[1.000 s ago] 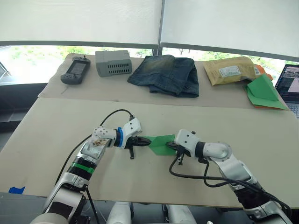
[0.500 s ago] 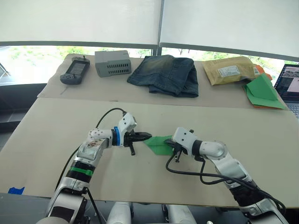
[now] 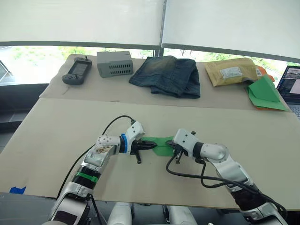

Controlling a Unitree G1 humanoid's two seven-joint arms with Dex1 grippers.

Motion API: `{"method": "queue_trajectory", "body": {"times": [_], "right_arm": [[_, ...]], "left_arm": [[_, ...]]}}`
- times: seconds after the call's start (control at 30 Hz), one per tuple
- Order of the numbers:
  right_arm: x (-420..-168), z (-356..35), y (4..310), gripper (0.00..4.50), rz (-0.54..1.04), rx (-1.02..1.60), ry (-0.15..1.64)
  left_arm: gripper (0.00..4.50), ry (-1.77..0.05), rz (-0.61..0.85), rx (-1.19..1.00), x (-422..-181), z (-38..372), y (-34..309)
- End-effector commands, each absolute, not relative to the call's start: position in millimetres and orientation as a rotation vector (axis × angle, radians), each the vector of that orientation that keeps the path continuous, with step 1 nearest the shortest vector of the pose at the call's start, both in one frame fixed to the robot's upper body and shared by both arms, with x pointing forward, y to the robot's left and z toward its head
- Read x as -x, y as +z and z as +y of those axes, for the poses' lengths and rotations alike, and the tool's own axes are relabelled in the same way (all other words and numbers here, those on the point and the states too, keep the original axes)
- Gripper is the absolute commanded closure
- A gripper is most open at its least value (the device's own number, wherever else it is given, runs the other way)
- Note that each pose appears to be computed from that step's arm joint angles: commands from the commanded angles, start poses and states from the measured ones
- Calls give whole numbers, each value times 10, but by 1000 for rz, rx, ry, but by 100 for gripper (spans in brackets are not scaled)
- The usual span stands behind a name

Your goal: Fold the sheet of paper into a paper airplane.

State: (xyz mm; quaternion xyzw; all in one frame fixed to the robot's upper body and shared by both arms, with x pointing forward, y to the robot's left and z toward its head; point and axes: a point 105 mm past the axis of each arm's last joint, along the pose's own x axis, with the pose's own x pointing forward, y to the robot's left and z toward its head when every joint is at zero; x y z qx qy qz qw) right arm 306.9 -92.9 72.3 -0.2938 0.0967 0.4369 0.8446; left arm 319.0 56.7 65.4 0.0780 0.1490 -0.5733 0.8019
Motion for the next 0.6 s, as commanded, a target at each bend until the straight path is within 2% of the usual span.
{"method": "queue_trajectory", "body": {"times": [0.03,0.17,0.3,0.47,0.6], "right_arm": [[-3017,-1013,516,447,295,605,888],[-3033,-1003,625,447,232,567,833],[-3007,-820,801,447,117,454,819],[-2939,-668,669,447,146,381,808],[-2969,-791,533,447,209,358,708]], "left_arm": [[450,-1194,365,-192,-3201,541,560],[450,-1199,391,-200,-3172,563,496],[450,-1194,408,-203,-3176,590,471],[450,-1202,417,-214,-3186,597,460],[450,-1206,417,-224,-3206,609,469]]}}
